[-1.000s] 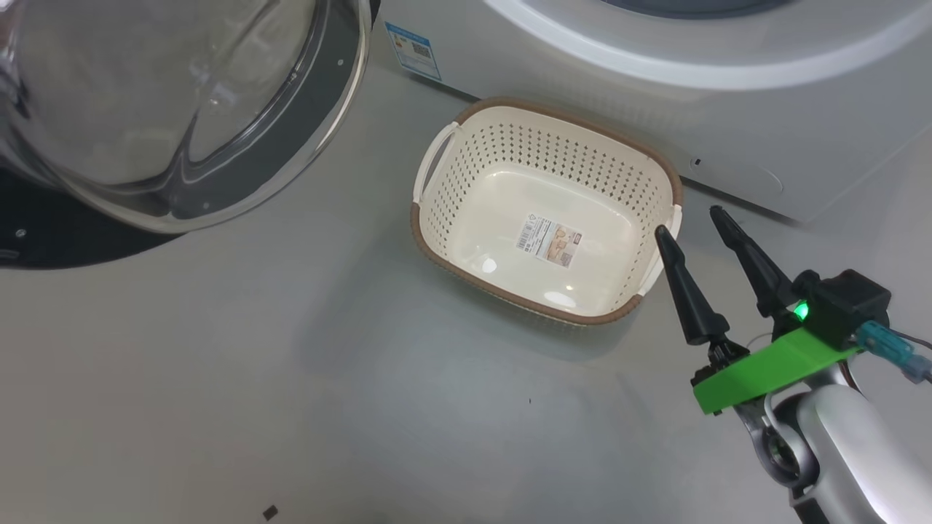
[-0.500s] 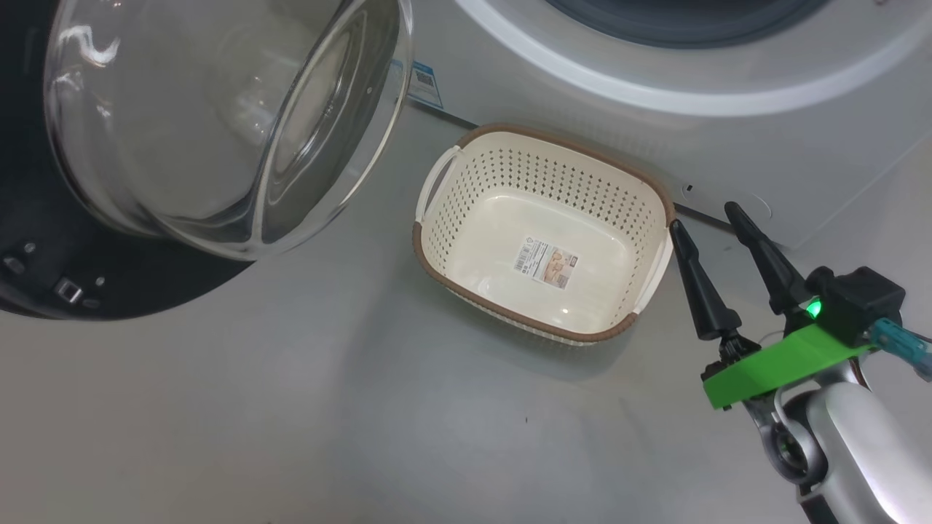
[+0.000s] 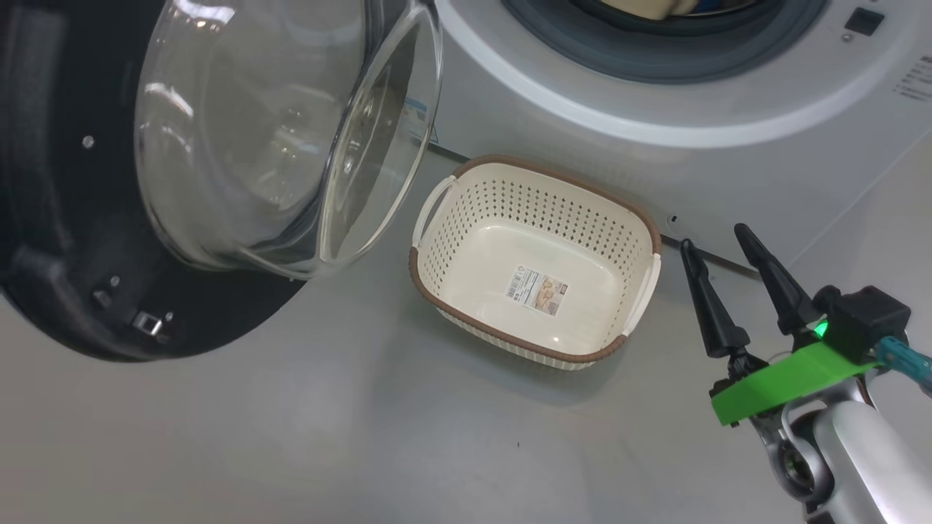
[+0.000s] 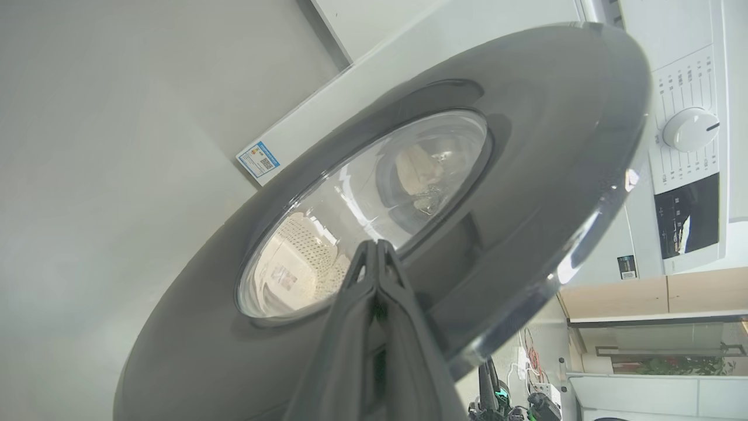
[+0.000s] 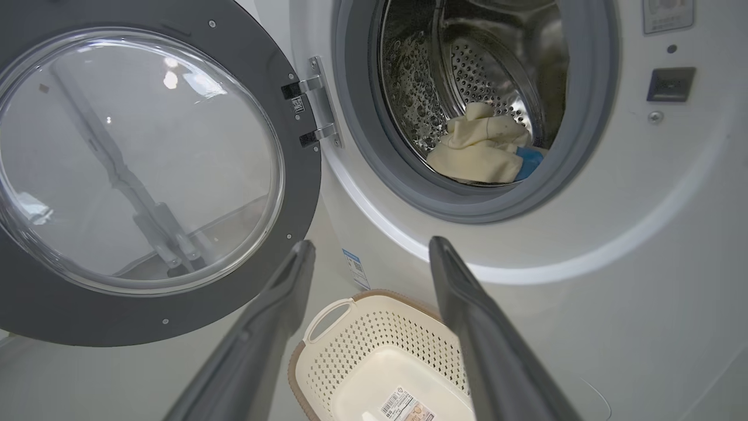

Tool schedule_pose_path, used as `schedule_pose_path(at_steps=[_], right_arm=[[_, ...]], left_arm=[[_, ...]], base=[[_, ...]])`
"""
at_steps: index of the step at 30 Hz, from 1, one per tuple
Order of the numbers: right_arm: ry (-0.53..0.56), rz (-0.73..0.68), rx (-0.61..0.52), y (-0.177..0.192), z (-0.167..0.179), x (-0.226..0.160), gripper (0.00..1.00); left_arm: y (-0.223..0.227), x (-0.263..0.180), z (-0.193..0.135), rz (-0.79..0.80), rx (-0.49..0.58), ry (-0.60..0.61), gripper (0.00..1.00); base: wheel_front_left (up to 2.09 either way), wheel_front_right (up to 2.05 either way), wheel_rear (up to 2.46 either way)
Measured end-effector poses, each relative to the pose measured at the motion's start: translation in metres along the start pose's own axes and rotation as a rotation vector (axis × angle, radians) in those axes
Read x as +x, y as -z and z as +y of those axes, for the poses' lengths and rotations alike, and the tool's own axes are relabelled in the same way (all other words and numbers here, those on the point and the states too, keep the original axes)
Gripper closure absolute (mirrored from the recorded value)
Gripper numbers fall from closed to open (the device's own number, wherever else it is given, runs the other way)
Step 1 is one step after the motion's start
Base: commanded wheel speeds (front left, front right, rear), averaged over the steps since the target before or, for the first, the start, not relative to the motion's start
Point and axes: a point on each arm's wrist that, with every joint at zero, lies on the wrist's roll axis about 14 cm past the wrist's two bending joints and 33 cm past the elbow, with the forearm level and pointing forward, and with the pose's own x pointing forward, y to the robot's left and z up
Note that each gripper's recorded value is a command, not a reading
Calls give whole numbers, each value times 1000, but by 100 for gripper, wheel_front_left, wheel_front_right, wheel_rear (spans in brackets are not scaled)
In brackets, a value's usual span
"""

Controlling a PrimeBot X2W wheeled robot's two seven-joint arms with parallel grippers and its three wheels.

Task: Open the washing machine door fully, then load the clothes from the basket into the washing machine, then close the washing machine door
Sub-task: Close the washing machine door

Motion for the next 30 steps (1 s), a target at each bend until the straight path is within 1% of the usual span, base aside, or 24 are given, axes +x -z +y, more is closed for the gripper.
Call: schedule_pose_path(at_steps=[8,13,23,30], right_arm=[[47,-22,-11,-11,-7,-12,0],[93,-24,-10,-14,-12,-27,0],[196,-69,-24,-32,-34,-51,0],[283,-94,-20,-39,-52,-71,0]], left_arm=[[32,10,-36,131,62,121,100],[54,19,-61,212,101,208,100],[103,50,-121,366,200,403,100],[126,80,-139,433,218,460,100]], base=[[0,0,0],[0,0,0],[0,0,0],[0,0,0]])
